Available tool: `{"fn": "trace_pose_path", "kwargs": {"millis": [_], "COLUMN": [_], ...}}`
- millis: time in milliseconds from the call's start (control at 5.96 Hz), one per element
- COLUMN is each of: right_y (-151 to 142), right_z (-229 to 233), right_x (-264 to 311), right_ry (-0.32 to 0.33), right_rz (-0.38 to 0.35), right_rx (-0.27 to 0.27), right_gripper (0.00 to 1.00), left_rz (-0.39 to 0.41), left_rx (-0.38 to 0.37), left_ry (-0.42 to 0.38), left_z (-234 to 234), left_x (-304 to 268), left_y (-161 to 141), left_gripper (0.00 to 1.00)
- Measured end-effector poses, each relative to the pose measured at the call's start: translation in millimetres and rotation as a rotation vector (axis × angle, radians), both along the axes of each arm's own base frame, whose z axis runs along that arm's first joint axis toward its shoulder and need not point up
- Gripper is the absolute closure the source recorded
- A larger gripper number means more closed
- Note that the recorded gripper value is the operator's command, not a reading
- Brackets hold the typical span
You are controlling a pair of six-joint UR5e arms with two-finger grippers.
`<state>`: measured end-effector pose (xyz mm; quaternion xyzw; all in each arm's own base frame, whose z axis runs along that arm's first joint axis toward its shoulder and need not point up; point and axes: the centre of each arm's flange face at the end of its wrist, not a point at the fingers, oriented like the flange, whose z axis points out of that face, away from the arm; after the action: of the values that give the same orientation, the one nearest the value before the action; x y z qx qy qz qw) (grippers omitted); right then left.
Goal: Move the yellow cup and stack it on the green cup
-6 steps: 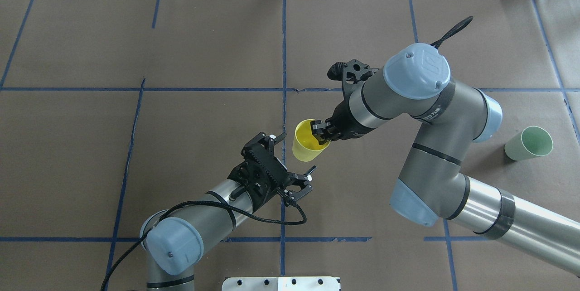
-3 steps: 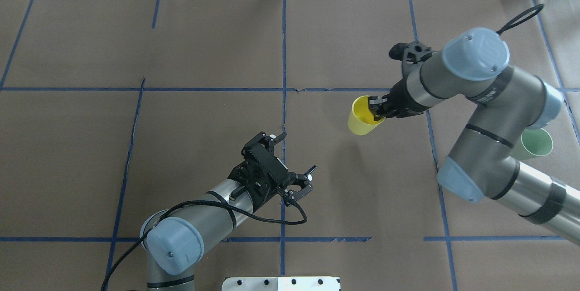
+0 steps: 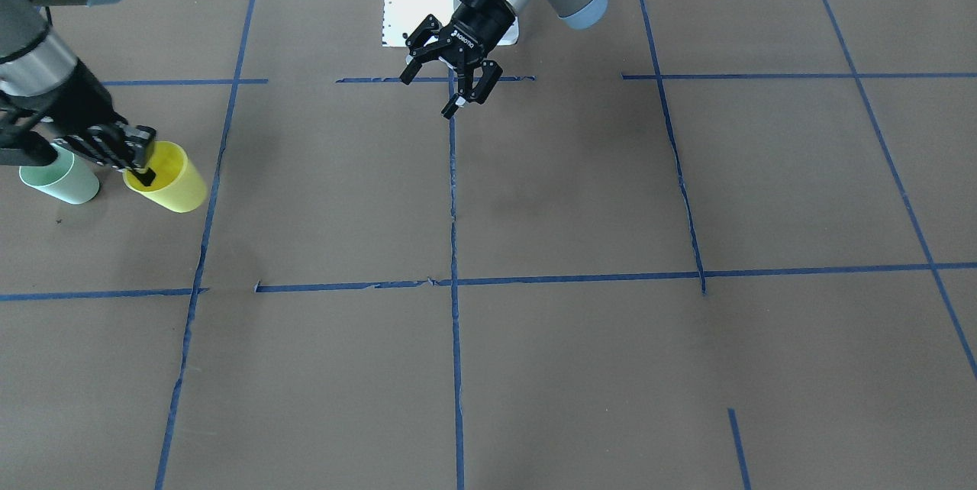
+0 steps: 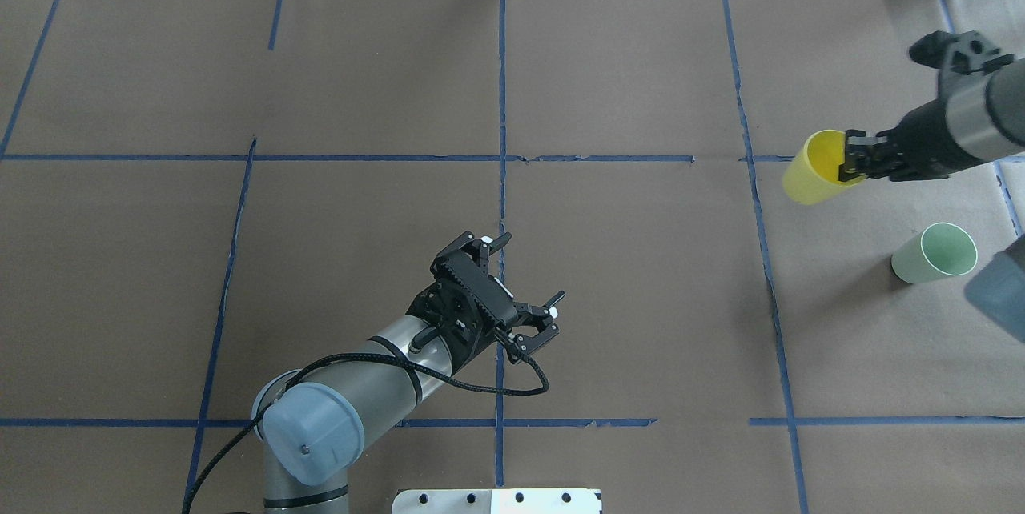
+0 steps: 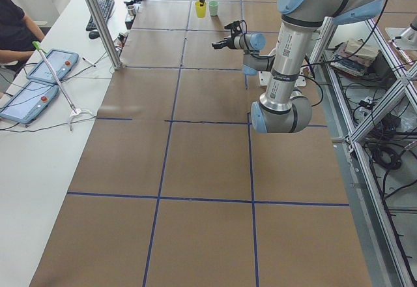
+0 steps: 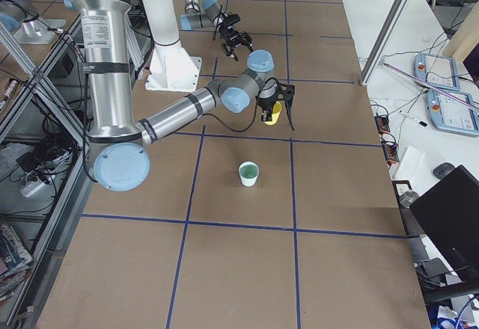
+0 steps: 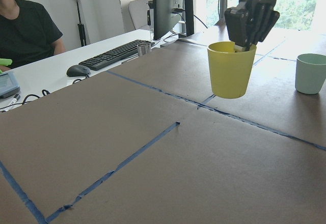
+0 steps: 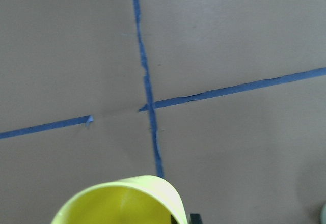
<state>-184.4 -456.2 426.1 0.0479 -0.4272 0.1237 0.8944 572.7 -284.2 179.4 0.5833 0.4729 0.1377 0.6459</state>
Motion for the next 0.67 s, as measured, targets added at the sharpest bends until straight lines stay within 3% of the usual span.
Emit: {"fn": "trace_pose_path", "kwargs": {"millis": [336,672], "right_y": [18.7,35.5], "right_z": [53.4,84.4], "right_x": [80.6,101.8], "right_ry": [0.038,0.086], "right_rz": [-0.051,-0.062], "right_rx": [0.032,0.025], "right_gripper": [1.0,1.0], "left_rz": [-0.002,-0.034], "left_rx": [-0.107,-0.237], "left_ry": [0.021,-0.027], "left_z": [-8.3,-0.1], "left_x": [1.8,1.3], "left_y": [-12.4,-42.6], "left_gripper": [0.0,0.0]}}
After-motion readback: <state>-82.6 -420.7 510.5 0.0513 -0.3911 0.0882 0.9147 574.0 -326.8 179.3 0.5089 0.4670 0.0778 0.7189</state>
